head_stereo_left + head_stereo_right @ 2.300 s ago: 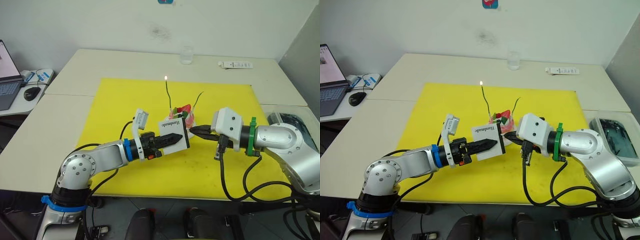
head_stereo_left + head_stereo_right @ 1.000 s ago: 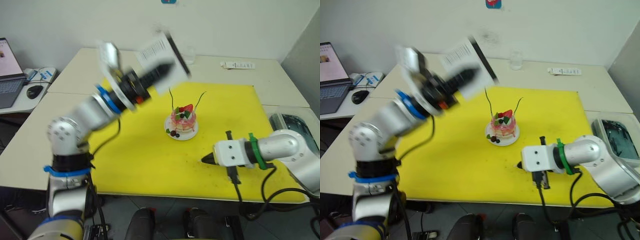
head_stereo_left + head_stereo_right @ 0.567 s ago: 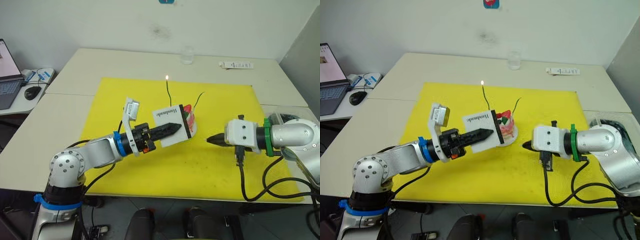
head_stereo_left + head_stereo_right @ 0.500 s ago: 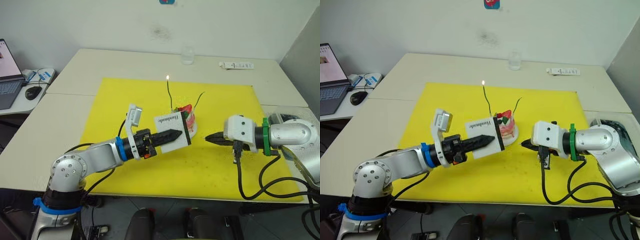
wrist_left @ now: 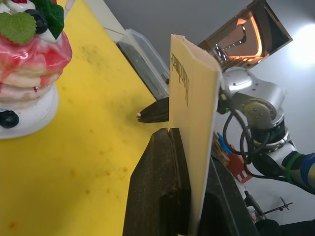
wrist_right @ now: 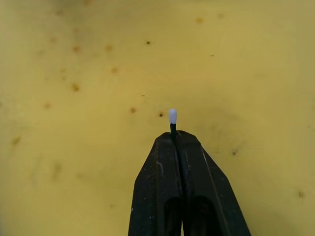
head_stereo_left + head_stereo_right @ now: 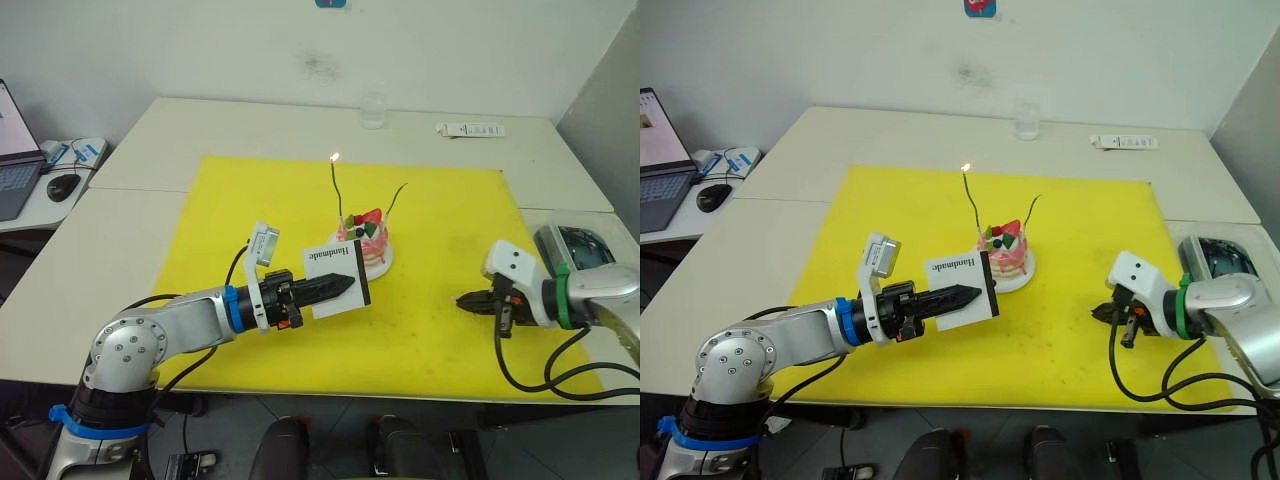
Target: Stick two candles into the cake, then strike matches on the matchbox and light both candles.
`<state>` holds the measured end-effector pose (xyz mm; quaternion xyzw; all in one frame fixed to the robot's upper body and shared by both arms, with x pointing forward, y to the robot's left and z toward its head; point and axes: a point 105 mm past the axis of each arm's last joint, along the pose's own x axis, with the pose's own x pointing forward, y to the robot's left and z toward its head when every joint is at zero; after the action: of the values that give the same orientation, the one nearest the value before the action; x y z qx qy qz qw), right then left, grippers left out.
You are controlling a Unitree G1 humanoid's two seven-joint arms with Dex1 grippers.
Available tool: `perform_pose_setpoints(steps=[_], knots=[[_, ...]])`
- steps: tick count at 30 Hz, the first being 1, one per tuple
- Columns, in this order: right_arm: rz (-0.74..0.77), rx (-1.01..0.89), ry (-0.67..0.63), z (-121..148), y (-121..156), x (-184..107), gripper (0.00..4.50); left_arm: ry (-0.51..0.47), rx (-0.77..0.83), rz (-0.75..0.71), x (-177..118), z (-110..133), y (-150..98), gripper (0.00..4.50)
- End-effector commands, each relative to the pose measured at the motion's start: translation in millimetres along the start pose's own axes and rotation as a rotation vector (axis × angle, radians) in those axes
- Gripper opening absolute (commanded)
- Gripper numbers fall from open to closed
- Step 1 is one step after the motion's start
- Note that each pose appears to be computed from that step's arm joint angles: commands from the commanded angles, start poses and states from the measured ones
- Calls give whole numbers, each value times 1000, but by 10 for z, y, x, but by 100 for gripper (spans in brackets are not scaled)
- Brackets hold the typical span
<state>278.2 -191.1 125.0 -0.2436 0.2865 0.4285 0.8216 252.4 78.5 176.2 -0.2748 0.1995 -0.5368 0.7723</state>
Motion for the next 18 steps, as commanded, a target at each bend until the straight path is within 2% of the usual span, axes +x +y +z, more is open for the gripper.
perform_pose_setpoints(steps=[1,2,5,10,18], knots=[[-55,1,-10,-25,-64,33,3,4,48,-39,43,30,-111,0],[-60,9,-15,-31,-68,41,3,4,49,-40,44,33,-111,0],[-76,19,-37,-29,-78,31,63,6,51,-40,42,35,-113,0],[-89,38,-125,7,-66,-16,237,12,51,-40,35,20,-114,0],[-62,75,-395,-14,60,-104,237,22,53,-50,34,12,-133,0]])
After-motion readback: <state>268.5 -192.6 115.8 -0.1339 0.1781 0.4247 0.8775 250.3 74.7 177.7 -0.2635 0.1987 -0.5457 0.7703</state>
